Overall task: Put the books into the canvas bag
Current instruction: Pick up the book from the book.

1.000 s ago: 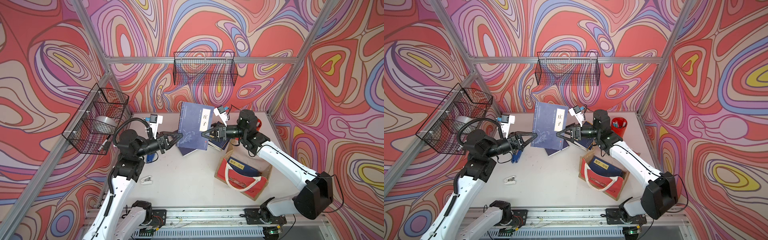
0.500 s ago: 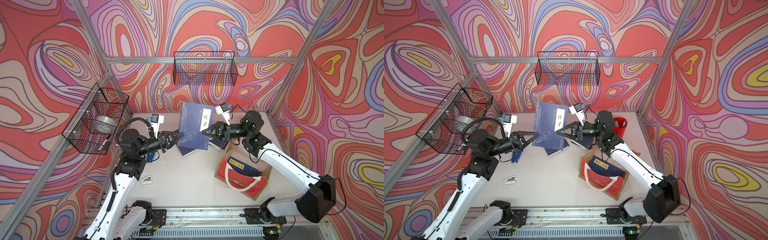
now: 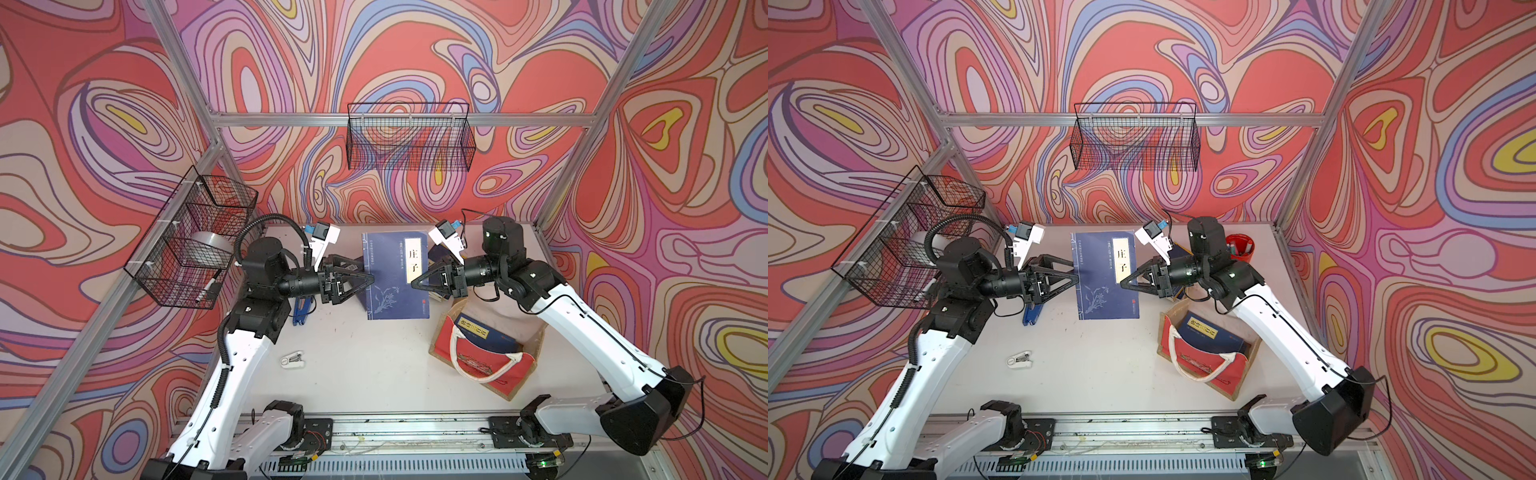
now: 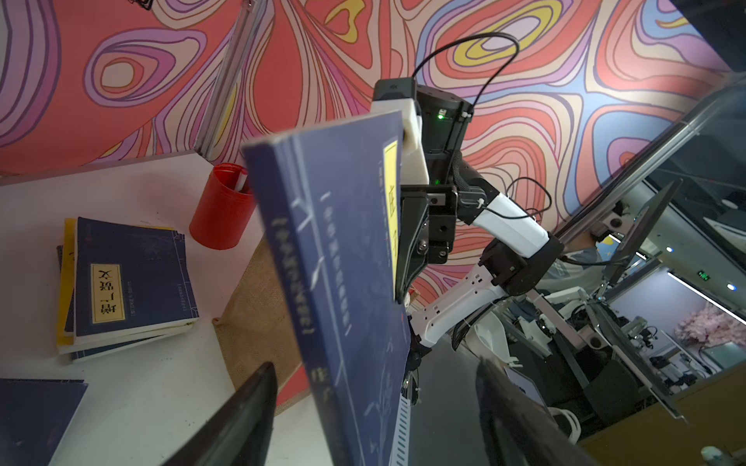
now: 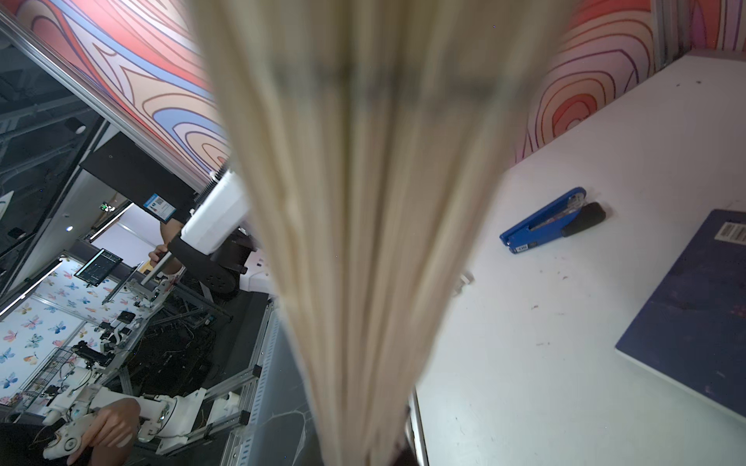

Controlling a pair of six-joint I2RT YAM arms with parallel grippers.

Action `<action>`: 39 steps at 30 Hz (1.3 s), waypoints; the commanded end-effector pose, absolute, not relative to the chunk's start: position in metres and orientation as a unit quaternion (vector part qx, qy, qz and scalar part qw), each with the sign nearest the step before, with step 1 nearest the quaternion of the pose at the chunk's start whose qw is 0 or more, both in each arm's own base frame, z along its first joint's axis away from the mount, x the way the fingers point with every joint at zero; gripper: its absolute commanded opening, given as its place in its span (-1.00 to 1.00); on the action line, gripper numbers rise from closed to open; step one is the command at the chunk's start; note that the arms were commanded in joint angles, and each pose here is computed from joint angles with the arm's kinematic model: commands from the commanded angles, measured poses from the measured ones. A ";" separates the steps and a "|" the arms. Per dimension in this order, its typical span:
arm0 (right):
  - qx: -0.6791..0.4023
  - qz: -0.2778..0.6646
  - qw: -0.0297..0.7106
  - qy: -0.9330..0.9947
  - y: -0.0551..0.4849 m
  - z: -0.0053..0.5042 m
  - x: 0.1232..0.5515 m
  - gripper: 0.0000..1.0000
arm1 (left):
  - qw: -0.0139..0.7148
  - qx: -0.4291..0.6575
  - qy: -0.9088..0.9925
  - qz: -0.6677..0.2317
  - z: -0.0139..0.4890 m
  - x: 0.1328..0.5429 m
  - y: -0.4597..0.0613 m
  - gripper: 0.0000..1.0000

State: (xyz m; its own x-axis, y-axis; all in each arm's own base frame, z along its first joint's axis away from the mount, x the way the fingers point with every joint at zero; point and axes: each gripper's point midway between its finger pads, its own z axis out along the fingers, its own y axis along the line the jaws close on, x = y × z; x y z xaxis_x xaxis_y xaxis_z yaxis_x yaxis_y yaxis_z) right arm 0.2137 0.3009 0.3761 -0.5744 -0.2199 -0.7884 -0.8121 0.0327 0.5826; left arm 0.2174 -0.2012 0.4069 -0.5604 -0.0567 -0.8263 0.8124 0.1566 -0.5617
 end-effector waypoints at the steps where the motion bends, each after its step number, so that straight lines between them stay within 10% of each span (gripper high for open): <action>1: -0.408 0.537 0.202 0.710 0.295 0.340 0.196 -1.00 | 0.331 0.326 0.657 -0.593 0.400 0.196 -0.206 0.59; 11: -0.438 0.467 0.159 0.751 0.293 0.314 0.178 -1.00 | 0.268 0.357 0.696 -0.562 0.368 0.193 -0.234 0.43; 21: -0.448 0.403 0.144 0.785 0.283 0.302 0.176 -1.00 | 0.251 0.374 0.724 -0.522 0.352 0.193 -0.238 -0.74; 31: -0.437 0.378 0.129 0.806 0.274 0.291 0.173 -1.00 | 0.237 0.379 0.734 -0.512 0.341 0.194 -0.239 -0.01; 35: -0.435 0.377 0.130 0.807 0.273 0.292 0.171 -1.00 | 0.230 0.384 0.731 -0.515 0.339 0.193 -0.243 -0.10; 39: -0.435 0.375 0.126 0.809 0.275 0.290 0.173 -1.00 | 0.217 0.392 0.735 -0.509 0.335 0.190 -0.248 -0.64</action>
State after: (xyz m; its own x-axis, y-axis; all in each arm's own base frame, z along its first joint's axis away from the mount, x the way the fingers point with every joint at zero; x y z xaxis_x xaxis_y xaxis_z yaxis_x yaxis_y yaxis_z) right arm 0.1733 0.2761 0.2930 -0.5812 -0.6041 -0.5452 -0.8038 0.3214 0.5007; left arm 0.1986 -0.2447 0.3279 -0.6350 0.3286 -0.6991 0.7708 0.2103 -0.6013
